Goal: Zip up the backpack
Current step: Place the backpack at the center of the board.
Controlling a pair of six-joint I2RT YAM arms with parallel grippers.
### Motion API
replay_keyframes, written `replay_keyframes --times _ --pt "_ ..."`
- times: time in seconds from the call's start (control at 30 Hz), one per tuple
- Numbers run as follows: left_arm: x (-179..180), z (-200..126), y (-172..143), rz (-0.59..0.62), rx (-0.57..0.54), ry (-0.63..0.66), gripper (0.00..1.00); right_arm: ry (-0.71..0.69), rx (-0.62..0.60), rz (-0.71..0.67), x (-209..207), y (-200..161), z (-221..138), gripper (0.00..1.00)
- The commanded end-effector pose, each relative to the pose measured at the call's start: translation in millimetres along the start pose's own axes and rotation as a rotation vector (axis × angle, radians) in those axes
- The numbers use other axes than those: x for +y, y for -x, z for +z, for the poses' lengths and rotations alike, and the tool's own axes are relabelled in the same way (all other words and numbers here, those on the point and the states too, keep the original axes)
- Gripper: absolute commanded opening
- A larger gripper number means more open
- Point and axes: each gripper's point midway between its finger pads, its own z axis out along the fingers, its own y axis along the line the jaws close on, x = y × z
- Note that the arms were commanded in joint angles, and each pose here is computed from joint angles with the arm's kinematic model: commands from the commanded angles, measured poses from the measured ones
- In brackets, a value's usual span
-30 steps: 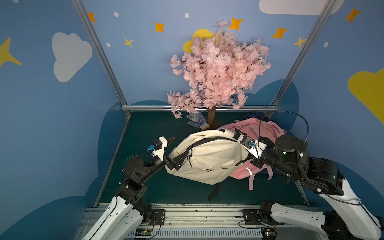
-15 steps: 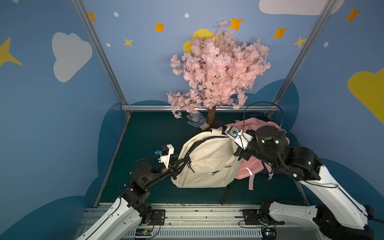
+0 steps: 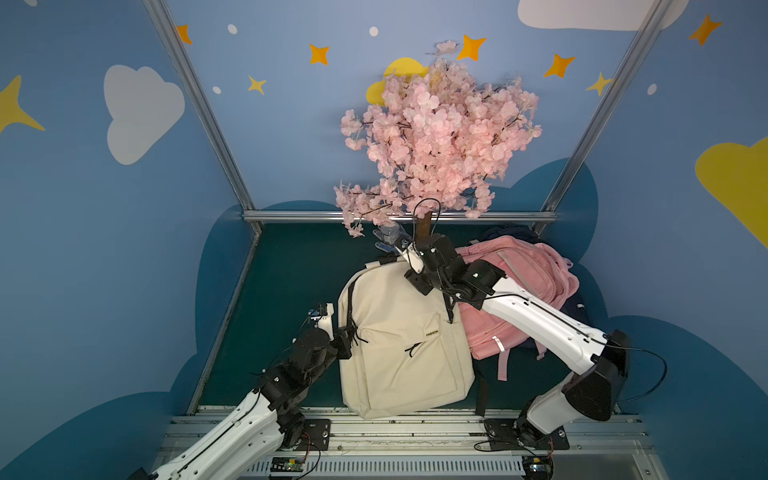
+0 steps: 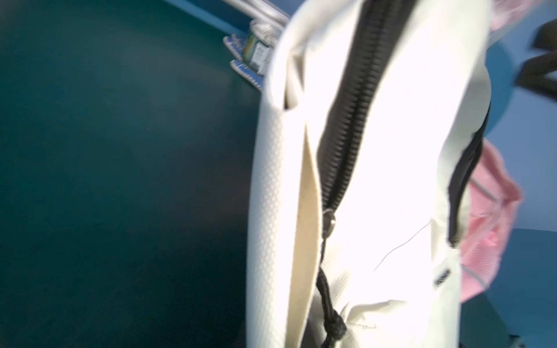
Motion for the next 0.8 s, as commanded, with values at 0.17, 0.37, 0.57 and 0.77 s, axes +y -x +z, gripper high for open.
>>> replay_keyframes --times 0.17,0.37,0.57,0.77 --pt "42.2 29.3 9.8 -0.101 0.038 0.158 0.23 0.019 -0.081 0.302 0.1 -19.2 -42.2 0.71" --pt "55.8 51.2 25.1 -0.047 0.107 0.19 0.36 0.052 0.095 0.489 20.1 -103.9 -11.2 0.73" --pt "57.4 54.9 24.0 -0.054 0.247 0.264 0.68 0.035 0.278 0.609 26.3 -163.1 27.9 0.73" --pt "59.9 10.0 47.0 -0.013 0.129 0.395 0.81 0.034 0.392 0.634 28.9 -191.4 55.3 0.73"
